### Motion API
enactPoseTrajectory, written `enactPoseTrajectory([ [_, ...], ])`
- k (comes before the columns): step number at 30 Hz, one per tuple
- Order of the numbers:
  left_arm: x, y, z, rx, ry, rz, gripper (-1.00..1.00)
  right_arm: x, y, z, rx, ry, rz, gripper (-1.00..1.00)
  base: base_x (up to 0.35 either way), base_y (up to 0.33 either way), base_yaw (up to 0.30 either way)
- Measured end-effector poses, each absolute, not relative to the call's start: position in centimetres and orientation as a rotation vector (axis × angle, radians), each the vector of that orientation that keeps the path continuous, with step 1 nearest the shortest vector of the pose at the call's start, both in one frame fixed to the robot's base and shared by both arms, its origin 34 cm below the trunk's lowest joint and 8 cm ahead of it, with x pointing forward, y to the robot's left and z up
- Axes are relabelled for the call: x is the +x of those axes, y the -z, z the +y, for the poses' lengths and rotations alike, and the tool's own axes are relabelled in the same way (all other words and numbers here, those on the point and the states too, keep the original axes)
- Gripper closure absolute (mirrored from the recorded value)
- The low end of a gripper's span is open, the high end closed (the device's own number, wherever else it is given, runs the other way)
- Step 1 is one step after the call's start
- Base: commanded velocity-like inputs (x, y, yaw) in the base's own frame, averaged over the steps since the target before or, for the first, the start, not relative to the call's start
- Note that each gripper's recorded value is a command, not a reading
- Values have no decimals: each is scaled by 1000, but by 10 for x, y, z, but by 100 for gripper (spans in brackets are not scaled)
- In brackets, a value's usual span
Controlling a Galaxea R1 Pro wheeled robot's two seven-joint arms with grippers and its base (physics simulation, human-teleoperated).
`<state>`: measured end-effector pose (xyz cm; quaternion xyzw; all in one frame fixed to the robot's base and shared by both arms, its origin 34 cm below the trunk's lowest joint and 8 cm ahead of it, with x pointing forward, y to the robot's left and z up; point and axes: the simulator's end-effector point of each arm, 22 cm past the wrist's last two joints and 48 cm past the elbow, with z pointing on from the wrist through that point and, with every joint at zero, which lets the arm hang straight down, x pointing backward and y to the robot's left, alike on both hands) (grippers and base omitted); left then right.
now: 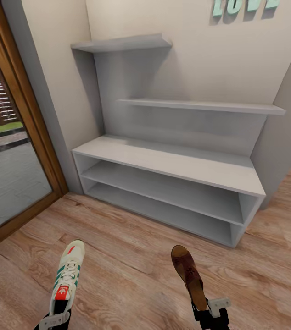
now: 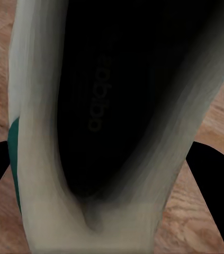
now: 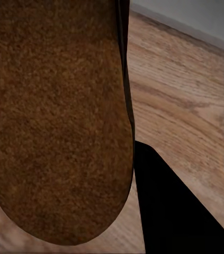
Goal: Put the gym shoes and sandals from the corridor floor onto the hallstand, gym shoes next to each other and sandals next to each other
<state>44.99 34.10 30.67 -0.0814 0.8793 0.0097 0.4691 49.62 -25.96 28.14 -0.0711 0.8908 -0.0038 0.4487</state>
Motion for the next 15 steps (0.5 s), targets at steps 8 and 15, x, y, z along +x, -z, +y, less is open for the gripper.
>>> enactPoseTrajectory([
  [8, 450, -307, 341, -200, -24, 2156, 100, 496, -281, -260, -177, 9, 2204, 100, 0, 0, -270],
  [15, 450, -307, 341, -200, -24, 2156, 100, 496, -281, -260, -177, 9, 2204, 100, 0, 0, -270],
])
